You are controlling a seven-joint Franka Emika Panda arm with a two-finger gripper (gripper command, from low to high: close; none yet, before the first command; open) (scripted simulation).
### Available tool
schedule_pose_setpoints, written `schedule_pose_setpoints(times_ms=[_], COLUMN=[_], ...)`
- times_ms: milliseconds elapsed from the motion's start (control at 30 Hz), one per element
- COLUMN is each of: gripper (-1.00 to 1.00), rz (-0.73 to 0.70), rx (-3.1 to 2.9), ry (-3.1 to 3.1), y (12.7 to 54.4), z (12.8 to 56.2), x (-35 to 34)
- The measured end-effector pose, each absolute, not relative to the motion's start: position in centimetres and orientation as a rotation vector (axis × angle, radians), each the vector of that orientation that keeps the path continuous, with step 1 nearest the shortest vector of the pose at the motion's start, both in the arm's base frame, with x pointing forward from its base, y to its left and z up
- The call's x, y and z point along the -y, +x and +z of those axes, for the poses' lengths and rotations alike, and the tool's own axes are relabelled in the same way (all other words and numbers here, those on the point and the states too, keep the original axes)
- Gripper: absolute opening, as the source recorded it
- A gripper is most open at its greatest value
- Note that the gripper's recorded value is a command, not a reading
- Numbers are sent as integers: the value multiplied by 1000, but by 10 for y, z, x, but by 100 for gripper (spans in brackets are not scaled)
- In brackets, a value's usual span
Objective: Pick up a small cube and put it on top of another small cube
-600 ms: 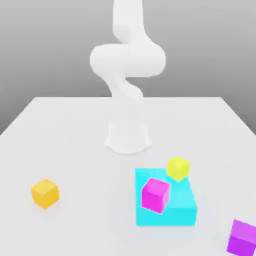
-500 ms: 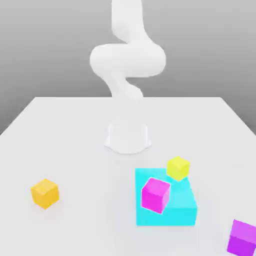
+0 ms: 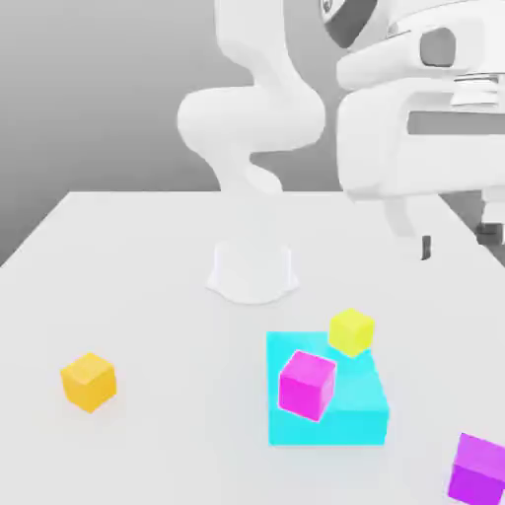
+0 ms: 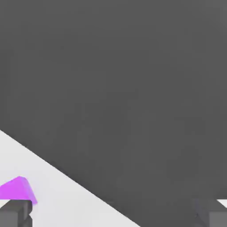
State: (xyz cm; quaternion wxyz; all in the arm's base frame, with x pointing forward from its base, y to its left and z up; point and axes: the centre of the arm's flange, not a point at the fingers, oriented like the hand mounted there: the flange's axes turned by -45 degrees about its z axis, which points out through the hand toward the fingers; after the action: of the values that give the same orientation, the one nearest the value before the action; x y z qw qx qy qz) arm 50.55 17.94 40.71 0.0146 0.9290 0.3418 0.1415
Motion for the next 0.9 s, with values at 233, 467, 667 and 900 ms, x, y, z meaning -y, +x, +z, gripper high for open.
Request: schedule_pose_setpoints(times_ms=[233,467,667,900], gripper=[0,0,-100,-100], rz=[172,4,0,-1], rx=[-1415,-1630,-1633,-1636], ry=[2781,2686,2684,2682], y=[494,470,469,469], z=[281,163,138,188], x=[-237,-269,-269,-269])
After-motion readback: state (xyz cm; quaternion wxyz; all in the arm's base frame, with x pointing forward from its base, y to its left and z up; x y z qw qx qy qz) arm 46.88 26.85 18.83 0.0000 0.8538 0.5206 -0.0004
